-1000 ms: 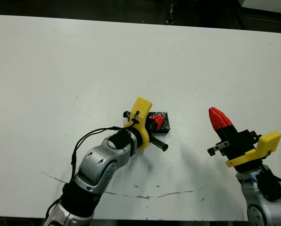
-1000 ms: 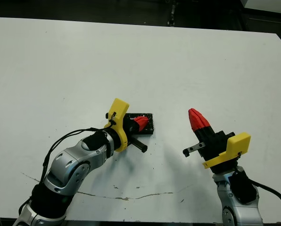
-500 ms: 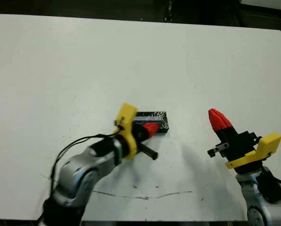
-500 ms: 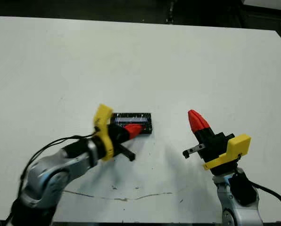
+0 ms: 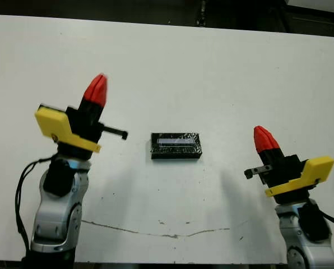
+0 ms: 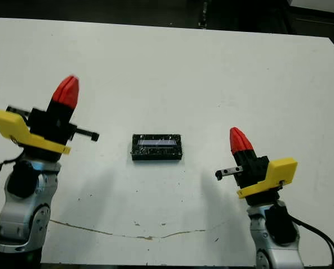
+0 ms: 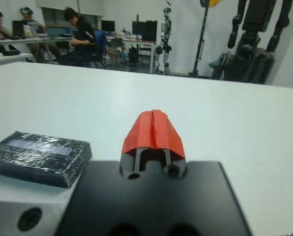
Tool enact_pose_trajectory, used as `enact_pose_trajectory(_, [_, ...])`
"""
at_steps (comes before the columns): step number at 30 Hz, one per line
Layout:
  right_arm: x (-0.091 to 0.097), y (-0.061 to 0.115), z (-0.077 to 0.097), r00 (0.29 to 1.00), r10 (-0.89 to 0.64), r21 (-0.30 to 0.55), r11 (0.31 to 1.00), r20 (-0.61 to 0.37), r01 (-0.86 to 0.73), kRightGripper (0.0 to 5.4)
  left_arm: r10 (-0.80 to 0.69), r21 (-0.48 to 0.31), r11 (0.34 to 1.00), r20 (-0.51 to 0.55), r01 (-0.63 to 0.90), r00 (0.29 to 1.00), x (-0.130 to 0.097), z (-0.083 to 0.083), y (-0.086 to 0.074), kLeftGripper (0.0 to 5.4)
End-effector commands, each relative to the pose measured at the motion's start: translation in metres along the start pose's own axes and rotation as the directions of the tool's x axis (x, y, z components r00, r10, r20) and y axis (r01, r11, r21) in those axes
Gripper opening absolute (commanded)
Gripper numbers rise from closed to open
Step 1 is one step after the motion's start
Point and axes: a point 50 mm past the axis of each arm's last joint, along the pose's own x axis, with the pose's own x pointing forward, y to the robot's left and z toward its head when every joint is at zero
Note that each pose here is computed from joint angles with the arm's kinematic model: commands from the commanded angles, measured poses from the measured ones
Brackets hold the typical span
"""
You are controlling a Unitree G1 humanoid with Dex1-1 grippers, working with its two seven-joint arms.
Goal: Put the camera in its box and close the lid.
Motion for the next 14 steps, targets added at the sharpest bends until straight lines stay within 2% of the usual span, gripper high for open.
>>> enact_pose_trajectory(1, [-0.001, -0.002, -0.012, 0.997, -0.038, -0.009, 0.999, -0.061, 0.037, 0.00, 0.041, -0.016, 0.999, -0.070, -0.043, 0.997, -0.016, -0.019, 0.005, 0.01])
enact_pose_trajectory(7, [-0.001, 0.000, -0.018, 0.995, -0.040, -0.002, 0.999, -0.086, 0.040, 0.00, 0.105, -0.029, 0.993, -0.148, -0.111, 0.983, -0.038, -0.040, -0.001, 0.01])
enact_pose_trajectory(14, [-0.001, 0.002, -0.017, 0.997, -0.031, -0.002, 1.000, -0.077, 0.031, 0.00, 0.092, -0.041, 0.994, -0.149, -0.099, 0.984, -0.037, -0.040, -0.005, 0.01])
